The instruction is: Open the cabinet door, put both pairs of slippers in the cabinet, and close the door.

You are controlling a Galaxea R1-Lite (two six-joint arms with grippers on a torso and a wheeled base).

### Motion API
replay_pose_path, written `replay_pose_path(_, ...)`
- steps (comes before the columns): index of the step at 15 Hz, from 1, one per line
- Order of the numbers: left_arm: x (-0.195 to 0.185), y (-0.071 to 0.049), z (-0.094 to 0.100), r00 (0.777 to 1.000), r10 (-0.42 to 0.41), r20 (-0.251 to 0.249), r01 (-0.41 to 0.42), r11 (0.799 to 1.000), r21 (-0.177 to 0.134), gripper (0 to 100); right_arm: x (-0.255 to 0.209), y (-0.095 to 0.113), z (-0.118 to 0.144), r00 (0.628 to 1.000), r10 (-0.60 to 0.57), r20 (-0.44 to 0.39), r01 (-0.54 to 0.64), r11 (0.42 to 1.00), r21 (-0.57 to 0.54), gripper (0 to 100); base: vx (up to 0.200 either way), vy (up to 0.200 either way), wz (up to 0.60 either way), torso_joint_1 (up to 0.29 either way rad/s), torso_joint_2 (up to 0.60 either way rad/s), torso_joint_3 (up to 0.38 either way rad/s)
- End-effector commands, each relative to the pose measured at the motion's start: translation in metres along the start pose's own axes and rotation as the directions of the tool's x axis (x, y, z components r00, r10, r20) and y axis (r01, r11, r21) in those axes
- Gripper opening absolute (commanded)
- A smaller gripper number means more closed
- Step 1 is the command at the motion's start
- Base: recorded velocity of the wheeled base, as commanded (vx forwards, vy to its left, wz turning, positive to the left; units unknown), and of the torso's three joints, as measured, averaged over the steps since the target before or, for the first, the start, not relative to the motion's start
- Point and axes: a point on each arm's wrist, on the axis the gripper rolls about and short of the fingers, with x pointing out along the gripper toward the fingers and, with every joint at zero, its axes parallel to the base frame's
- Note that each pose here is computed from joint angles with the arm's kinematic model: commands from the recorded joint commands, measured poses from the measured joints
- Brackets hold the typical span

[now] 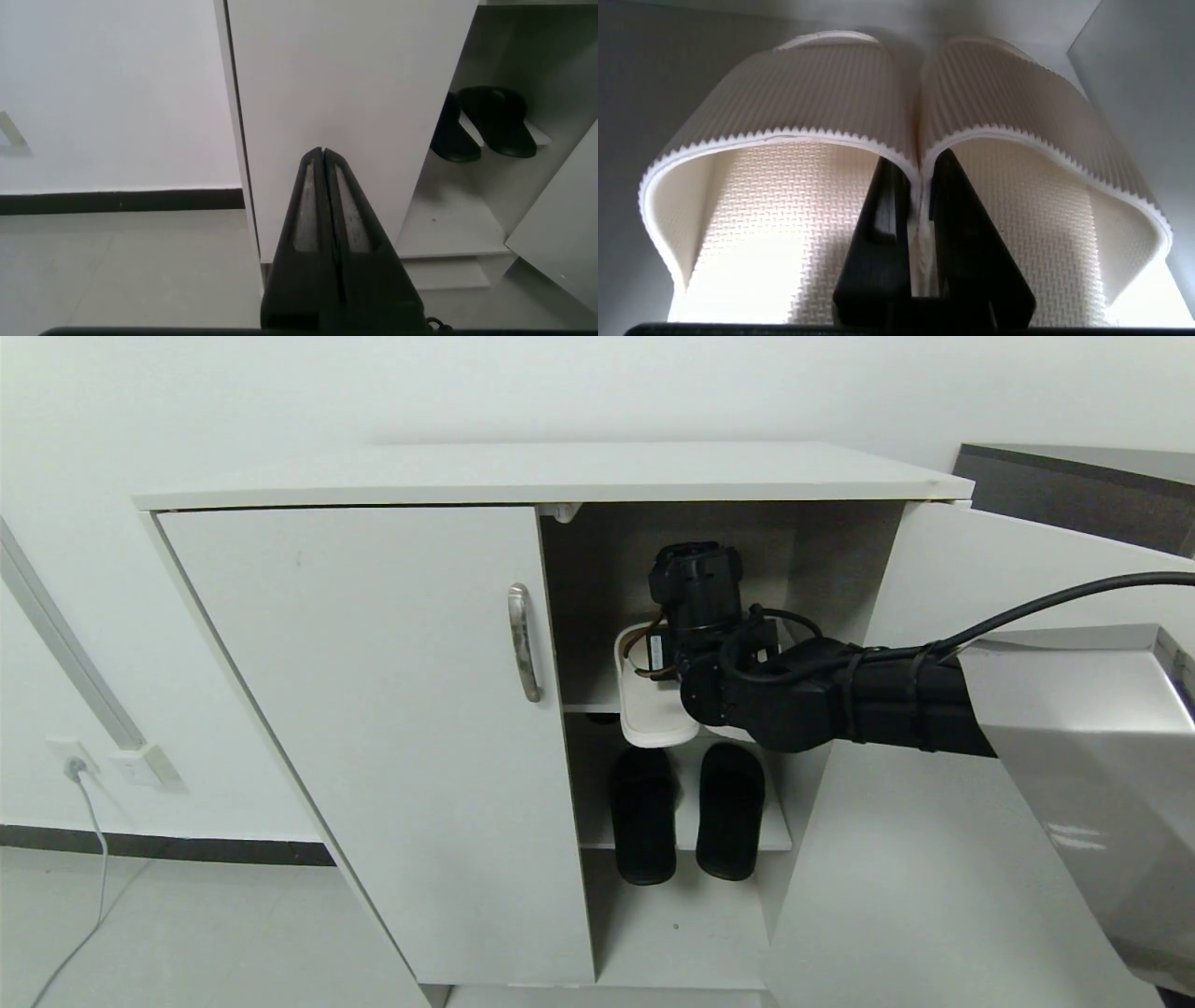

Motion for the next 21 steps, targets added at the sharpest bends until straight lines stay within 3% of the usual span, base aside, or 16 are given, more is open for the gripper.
replay_pose_path(1,0.000,0.000,0.000,1.000,0.000,-0.001,0.000,1.000,0.001,0,0.001,0.000,-0.001,1.000,-0.002,-0.001,0.002,1.000,-0.001,0,0.000,0.000,0.00,0.000,0.00,0.000)
replay_pose_path(7,0.000,0.000,0.000,1.000,0.000,-0.001,0.000,1.000,0.000,0,0.004,-0.002,-0.002,1.000,-0.009,-0.005,0.009,1.000,-0.001,0,0.000,0.000,0.00,0.000,0.00,0.000)
replay_pose_path(8,0.000,0.000,0.000,1.000,0.000,-0.001,0.000,1.000,0.000,0,0.004,-0.002,-0.003,1.000,-0.009,-0.006,0.009,1.000,0.001,100,0.000,0.000,0.00,0.000,0.00,0.000)
replay_pose_path(16,0.000,0.000,0.000,1.000,0.000,-0.001,0.000,1.000,0.000,0,-0.019,-0.013,0.001,1.000,-0.003,-0.030,0.003,1.000,0.003,100,0.000,0.000,0.00,0.000,0.00,0.000)
replay_pose_path(21,0.000,0.000,0.000,1.000,0.000,-0.001,0.000,1.000,0.000,0,-0.088,-0.021,0.005,0.995,0.093,-0.026,-0.093,0.995,0.036,100,0.000,0.000,0.00,0.000,0.00,0.000)
